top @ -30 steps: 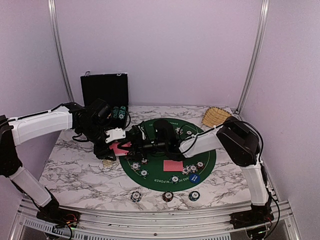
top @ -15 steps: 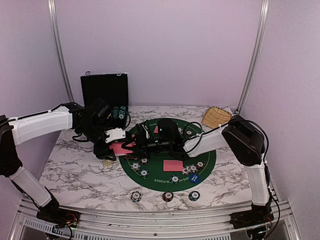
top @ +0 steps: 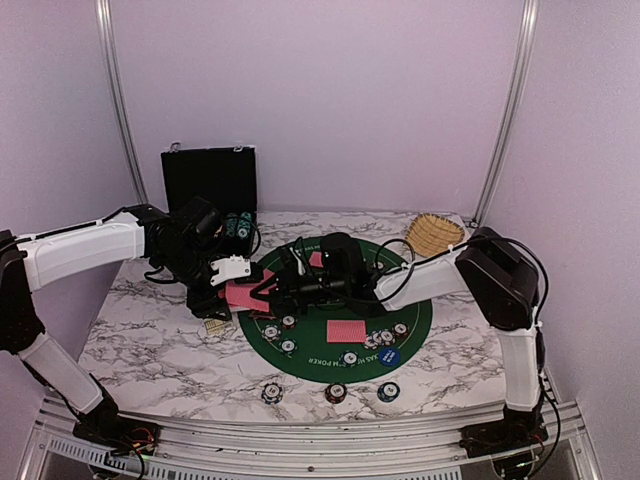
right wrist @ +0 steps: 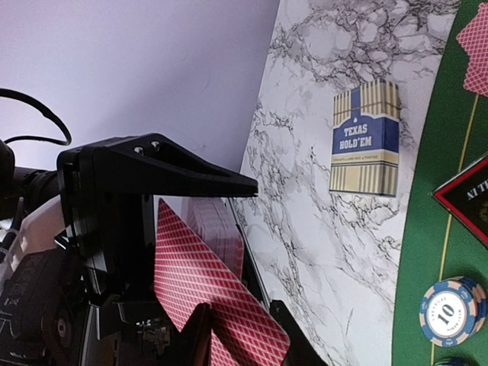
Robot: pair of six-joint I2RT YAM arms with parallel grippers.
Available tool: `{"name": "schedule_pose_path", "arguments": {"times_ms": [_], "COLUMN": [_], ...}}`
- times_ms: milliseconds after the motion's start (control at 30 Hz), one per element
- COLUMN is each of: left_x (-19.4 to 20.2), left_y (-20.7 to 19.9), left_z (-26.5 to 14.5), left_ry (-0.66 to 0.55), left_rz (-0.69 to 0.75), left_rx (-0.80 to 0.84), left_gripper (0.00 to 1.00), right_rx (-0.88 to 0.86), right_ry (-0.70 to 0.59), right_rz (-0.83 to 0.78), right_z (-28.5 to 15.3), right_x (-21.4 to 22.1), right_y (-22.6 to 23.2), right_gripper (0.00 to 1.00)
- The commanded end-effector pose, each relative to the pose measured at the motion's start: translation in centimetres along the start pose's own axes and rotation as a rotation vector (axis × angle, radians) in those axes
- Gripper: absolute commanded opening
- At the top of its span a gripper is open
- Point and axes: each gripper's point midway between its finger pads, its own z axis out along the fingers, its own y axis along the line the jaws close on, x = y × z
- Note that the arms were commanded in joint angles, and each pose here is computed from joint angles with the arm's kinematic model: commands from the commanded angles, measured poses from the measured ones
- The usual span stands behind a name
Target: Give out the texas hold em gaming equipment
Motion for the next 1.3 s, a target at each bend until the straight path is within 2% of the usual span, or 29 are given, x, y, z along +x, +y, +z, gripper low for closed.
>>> {"name": "schedule_pose_path", "arguments": {"times_ms": [0, 467, 933, 1267], "left_x": [-0.5, -0.4, -0.5, -0.4], "left_y": [0.0, 0.0, 0.1, 0.1], "left_z": [-0.2, -0.1, -0.2, -0.2], "left_ry": [-0.016, -0.012, -0.014, -0.010], "left_rz": [0.004, 0.003, 0.004, 0.004], "left_rx": [0.004, 0.005, 0.002, -0.001], "left_gripper": [0.18, 0.17, 0.15, 0.15], "right_rx": [0.017, 0.059, 0.049, 0.081], "right_ry": [-0.009, -0.034, -0.049, -0.156], "right_rz": [-0.008, 0.017, 0.029, 0.021], "right_z": [-1.0, -3.2, -5.2, -10.5], "right_x": [-0.3, -1.3, -2.6, -8.5], "right_y": [0.9, 1.0, 1.3, 0.3], "right_gripper": [0.22, 0.07, 0.00, 0.00]}}
